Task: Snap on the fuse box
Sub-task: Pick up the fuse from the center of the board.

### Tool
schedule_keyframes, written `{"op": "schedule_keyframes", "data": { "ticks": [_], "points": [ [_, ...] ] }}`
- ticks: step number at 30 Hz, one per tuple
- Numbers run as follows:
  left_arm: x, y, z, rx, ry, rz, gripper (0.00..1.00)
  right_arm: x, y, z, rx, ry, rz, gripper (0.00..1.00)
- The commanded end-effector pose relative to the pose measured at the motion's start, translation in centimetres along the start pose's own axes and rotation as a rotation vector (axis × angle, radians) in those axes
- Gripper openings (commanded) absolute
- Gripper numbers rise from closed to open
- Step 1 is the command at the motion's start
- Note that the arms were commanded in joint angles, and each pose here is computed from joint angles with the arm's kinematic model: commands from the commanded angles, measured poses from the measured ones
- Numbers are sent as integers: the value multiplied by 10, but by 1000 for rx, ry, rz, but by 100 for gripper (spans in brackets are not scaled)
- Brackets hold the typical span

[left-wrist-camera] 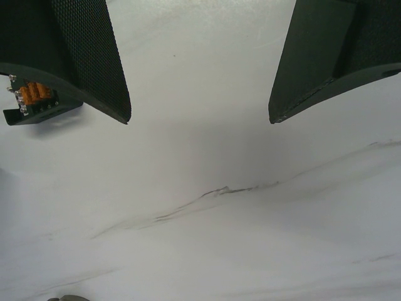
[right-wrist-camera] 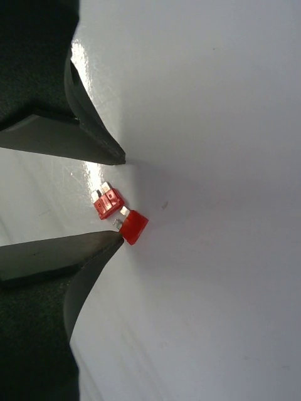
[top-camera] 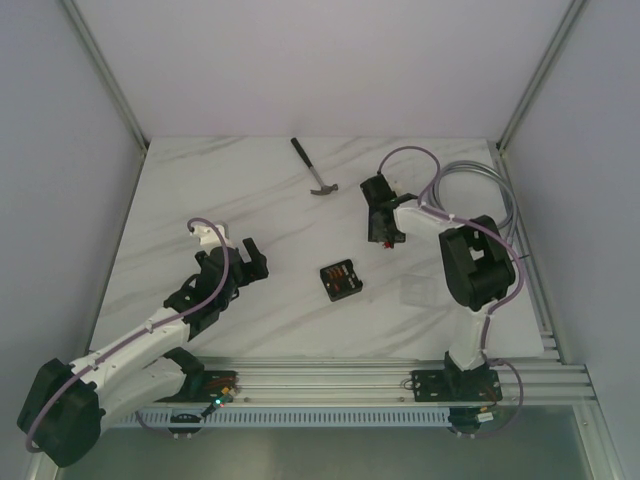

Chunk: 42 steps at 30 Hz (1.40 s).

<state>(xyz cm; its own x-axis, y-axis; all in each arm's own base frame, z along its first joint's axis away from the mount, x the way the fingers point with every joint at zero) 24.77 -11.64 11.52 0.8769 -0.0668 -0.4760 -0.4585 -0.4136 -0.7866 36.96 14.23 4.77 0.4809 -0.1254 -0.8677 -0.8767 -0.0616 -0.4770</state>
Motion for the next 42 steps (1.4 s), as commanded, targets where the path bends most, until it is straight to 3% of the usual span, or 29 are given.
{"op": "schedule_keyframes", "data": {
  "ticks": [1,14,23,31,42],
  "points": [
    [0,-8,-4,-4,7,-23,100,5,7,-9,13,54,10,52],
    [0,-9,-5,-6,11,-22,100,-11,37,-29,-2,50,74,50],
    [0,-9,-5,-7,11,-24,100,-11,10,-5,38,-101,20,53],
    [-1,-9,-4,-8,12,-26,100,0,-1,-3,126,-91,18,54],
    [1,-8,-4,-4,5,-22,100,9,6,3,112,-116,62,39]
  ]
}}
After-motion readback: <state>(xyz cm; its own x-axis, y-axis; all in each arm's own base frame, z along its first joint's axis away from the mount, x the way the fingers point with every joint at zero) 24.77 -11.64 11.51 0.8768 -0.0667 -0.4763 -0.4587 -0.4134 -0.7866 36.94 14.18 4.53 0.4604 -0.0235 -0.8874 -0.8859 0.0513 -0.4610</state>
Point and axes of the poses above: each gripper's point midway between its finger pads, its own x axis out along the fingers, its own z axis along the line the jaws close on, y = z × x, the point moved 3 cm from there along -x, back along the fingers, and after that the axes turned 4 degrees about -x, right-handed, at the moved point
